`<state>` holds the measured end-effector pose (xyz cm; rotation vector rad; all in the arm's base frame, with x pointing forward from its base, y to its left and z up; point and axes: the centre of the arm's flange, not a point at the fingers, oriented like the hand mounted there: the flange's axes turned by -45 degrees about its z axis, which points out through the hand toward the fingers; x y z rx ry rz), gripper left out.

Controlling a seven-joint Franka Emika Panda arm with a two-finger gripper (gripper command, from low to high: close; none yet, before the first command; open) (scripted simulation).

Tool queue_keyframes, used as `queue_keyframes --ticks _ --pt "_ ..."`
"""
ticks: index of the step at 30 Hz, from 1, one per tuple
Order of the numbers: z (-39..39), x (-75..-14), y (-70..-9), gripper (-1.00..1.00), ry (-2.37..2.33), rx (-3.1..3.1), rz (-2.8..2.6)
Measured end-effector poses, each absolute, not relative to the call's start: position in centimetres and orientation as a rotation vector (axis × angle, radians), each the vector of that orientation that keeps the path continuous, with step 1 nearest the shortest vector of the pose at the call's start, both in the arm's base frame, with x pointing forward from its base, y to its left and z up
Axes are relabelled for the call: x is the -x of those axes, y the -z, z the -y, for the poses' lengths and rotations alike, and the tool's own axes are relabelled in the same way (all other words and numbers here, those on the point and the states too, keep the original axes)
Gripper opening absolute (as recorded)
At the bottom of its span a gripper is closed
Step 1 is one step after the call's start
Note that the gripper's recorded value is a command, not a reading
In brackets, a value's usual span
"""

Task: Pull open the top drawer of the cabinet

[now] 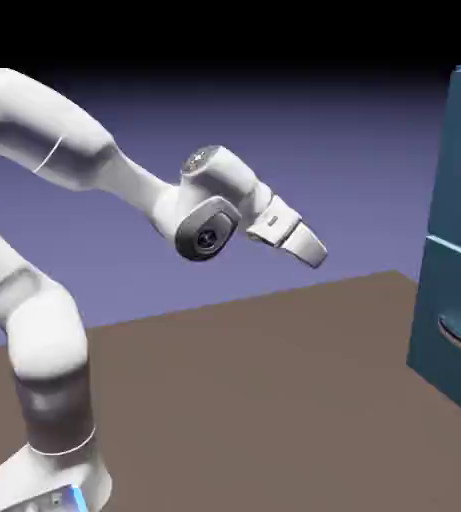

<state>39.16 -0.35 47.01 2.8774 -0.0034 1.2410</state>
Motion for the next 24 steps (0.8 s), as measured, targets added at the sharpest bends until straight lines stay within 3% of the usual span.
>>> queue_keyframes --ticks 12,24 --pt "5.7 -39.5 -57.6 0.00 -1.527 -2.759 0.734" --pt "5.9 -40.3 -64.6 0.00 -1.830 -2.605 1.246"
